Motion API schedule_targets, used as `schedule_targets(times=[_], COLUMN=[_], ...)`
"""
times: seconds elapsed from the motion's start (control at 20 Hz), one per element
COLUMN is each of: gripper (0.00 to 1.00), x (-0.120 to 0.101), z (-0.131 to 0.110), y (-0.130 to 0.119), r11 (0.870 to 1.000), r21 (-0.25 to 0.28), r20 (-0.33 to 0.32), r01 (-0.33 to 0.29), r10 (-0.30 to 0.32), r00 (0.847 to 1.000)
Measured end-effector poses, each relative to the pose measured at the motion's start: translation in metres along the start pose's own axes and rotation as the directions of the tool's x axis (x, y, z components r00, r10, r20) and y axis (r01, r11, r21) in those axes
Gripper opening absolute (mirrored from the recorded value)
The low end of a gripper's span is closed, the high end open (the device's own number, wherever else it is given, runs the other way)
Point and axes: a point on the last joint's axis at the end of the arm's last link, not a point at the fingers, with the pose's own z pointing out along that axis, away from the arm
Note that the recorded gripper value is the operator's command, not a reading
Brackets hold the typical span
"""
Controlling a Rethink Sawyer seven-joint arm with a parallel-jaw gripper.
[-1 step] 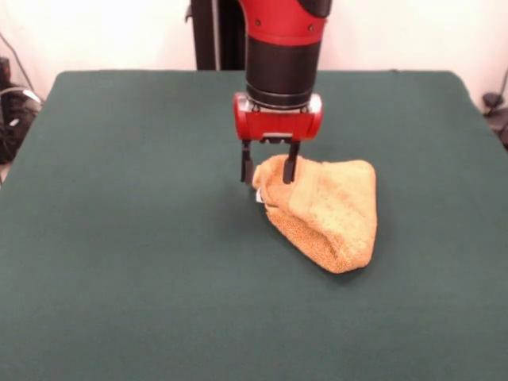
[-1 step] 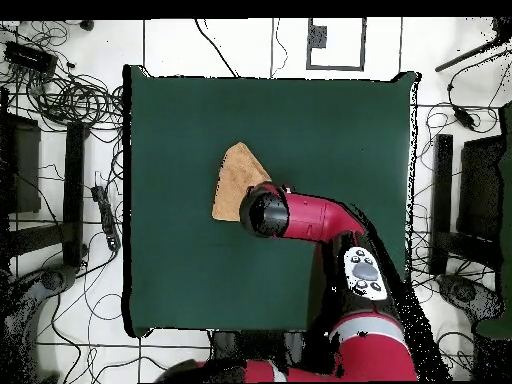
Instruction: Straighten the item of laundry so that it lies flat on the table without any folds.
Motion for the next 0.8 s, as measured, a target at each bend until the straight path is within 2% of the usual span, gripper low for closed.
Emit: schedule_targets(times=[0.8], gripper=[1.0], x=[0.002], z=[0.022], y=[0.004], r11=[1.0], r21=[0.0], r20=[-0.017], r01=[0.007], r10=[-0.007], r00=[1.0])
